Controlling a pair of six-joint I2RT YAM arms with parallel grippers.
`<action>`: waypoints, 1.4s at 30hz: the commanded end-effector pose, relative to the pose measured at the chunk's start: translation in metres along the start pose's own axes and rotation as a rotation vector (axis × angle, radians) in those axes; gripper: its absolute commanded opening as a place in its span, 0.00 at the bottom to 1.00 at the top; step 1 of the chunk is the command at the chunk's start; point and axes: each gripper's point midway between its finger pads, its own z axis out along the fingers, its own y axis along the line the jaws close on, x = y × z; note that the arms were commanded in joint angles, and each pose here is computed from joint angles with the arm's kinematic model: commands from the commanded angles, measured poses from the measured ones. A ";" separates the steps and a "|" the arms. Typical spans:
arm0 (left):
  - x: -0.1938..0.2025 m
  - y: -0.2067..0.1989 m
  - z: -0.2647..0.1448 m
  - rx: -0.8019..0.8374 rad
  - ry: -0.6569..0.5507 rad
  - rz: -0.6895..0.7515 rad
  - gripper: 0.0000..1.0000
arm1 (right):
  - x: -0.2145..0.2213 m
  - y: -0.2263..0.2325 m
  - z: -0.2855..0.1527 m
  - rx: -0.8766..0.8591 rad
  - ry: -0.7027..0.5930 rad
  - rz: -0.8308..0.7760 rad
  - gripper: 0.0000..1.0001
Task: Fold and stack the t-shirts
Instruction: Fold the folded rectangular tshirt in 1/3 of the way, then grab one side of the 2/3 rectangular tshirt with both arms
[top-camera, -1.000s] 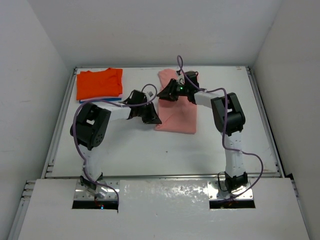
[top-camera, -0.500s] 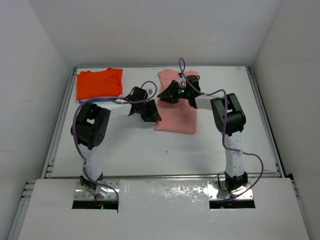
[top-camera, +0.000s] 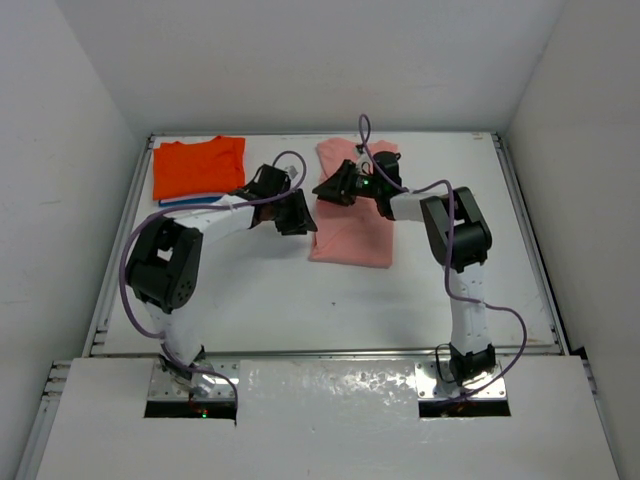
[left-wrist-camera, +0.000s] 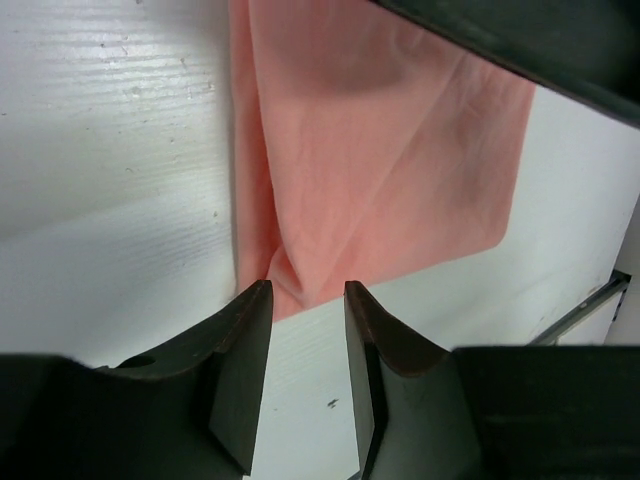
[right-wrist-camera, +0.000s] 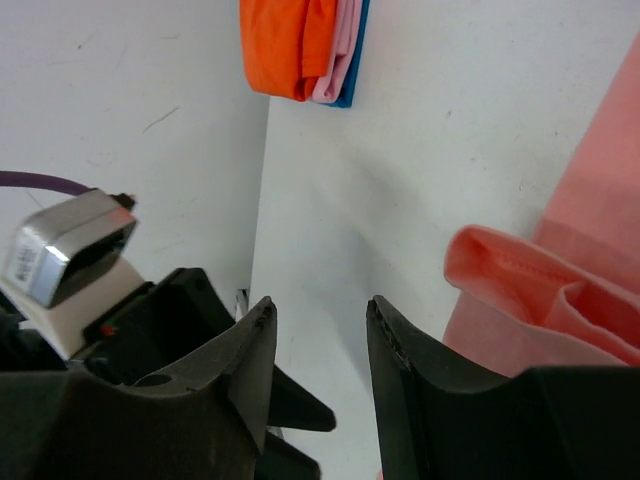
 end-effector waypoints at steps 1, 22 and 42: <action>-0.017 -0.015 -0.019 0.028 -0.068 -0.002 0.33 | 0.004 -0.003 0.007 -0.027 0.015 -0.023 0.40; -0.004 -0.030 -0.006 0.148 -0.018 0.074 0.33 | -0.074 0.043 -0.011 -0.100 -0.110 -0.111 0.52; 0.028 0.047 0.029 0.032 0.088 0.087 0.54 | 0.102 -0.065 -0.208 0.757 0.105 -0.076 0.51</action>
